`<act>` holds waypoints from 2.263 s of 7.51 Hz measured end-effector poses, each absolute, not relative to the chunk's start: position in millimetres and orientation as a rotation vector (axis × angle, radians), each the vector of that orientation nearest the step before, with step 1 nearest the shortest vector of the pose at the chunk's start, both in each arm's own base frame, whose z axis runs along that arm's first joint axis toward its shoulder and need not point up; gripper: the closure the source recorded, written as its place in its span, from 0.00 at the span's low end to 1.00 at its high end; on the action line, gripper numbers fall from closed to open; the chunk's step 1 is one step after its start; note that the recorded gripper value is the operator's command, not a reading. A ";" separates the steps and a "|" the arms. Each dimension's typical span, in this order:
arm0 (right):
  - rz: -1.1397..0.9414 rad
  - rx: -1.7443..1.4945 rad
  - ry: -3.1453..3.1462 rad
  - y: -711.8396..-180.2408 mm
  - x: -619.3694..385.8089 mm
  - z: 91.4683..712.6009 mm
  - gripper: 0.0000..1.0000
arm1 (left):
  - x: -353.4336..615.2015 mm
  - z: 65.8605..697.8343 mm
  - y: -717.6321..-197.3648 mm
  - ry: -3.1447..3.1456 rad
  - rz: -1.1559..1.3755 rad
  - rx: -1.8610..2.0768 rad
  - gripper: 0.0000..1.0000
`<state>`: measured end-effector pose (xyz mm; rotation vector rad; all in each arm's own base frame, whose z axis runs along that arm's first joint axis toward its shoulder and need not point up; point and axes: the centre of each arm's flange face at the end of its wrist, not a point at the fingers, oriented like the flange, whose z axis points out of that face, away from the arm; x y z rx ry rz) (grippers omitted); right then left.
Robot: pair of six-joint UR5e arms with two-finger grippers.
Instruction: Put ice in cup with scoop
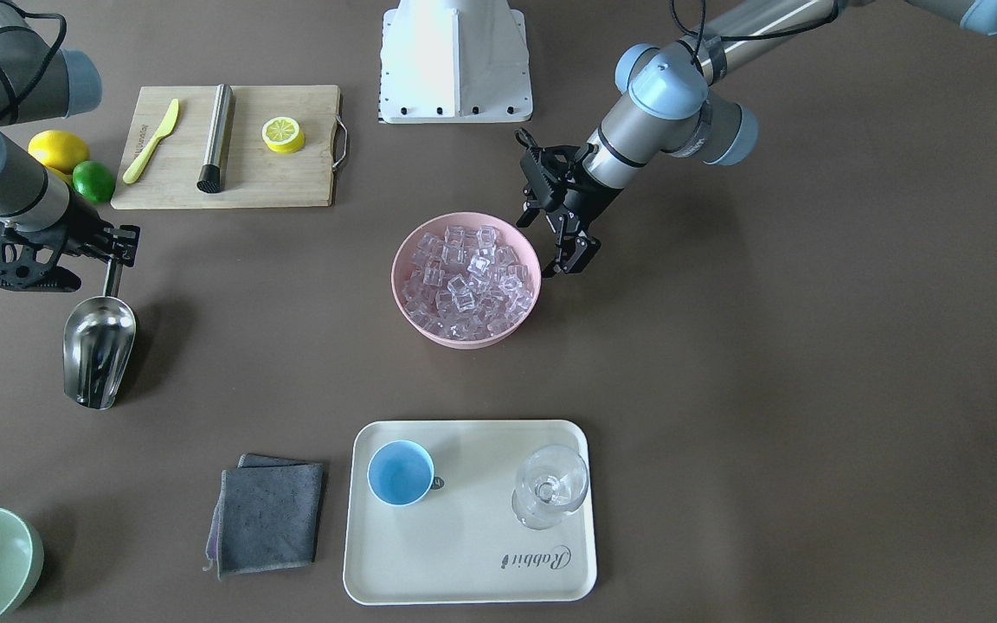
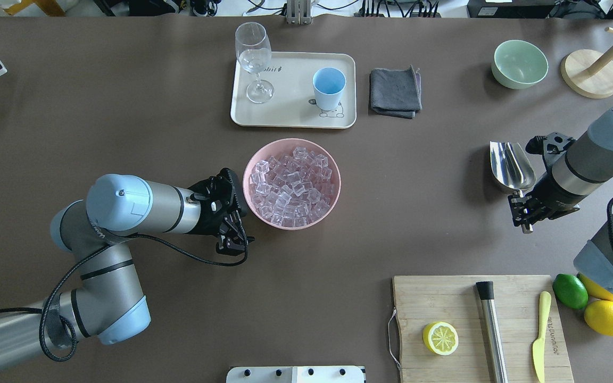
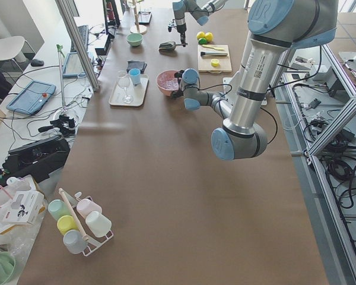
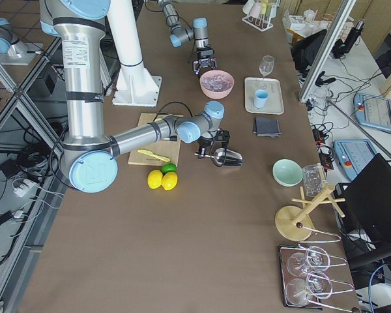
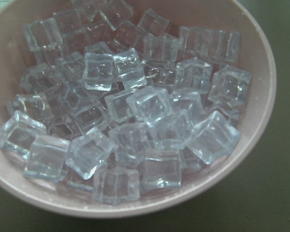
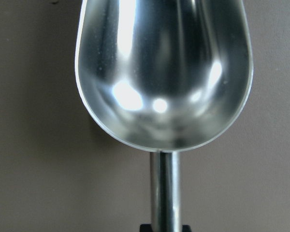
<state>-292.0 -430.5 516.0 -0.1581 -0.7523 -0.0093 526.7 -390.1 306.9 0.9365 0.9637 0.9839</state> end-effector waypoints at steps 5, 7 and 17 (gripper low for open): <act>-0.123 -0.066 -0.730 -423.7 -264.0 469.0 1.00 | 520.8 314.2 -405.6 0.937 0.962 0.937 0.02; -0.205 0.006 -0.667 -437.2 -235.3 452.4 1.00 | 520.7 313.2 -411.0 0.908 0.940 0.959 0.02; -0.810 0.067 -0.438 -492.5 -158.9 383.0 1.00 | 519.1 315.4 -410.9 0.902 0.933 0.971 0.02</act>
